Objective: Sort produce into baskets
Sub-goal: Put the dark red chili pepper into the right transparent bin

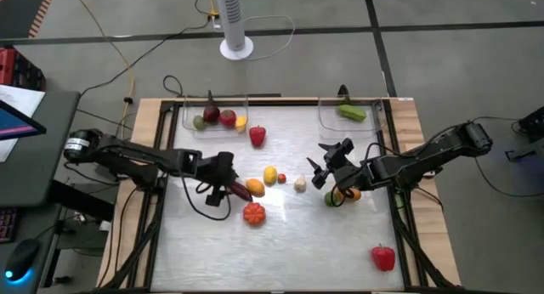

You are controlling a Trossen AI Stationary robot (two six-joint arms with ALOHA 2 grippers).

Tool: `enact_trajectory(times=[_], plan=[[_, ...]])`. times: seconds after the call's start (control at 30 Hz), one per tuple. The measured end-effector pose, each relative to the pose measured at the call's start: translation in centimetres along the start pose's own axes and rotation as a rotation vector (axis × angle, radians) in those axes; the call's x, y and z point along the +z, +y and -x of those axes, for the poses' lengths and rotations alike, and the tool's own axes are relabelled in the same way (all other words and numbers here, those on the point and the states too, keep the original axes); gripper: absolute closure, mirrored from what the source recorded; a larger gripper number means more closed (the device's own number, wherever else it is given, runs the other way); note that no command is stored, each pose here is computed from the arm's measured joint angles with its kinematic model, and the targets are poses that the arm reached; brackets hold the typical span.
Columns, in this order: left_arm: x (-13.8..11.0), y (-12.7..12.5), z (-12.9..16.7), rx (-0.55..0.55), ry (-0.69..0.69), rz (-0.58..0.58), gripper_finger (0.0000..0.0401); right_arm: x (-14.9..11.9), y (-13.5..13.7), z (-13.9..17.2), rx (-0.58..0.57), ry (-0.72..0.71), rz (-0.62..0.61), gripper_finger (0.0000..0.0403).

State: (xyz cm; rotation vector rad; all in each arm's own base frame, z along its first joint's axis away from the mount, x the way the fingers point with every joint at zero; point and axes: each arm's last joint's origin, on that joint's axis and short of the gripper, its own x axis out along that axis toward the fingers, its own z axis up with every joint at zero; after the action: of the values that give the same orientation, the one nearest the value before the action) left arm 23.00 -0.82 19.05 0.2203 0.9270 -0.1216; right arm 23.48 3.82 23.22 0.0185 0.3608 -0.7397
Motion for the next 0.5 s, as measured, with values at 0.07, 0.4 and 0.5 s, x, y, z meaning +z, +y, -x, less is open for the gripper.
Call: enact_trajectory(times=[0.07, 0.4, 0.5], plan=[[-0.4, -0.3, -0.2, -0.006, 0.008, 0.008, 0.0133, 0.0, 0.0, 0.0, 0.001, -0.001, -0.002, 0.0082], [-2.8, -0.7, -1.8, 0.062, -0.017, 0.047, 0.0134, 0.0, 0.0, 0.0, 0.002, -0.002, -0.006, 0.0082], [-3.4, -0.8, -2.2, 0.064, -0.031, 0.054, 0.0134, 0.0, 0.0, 0.0, 0.002, -0.002, -0.006, 0.0082]])
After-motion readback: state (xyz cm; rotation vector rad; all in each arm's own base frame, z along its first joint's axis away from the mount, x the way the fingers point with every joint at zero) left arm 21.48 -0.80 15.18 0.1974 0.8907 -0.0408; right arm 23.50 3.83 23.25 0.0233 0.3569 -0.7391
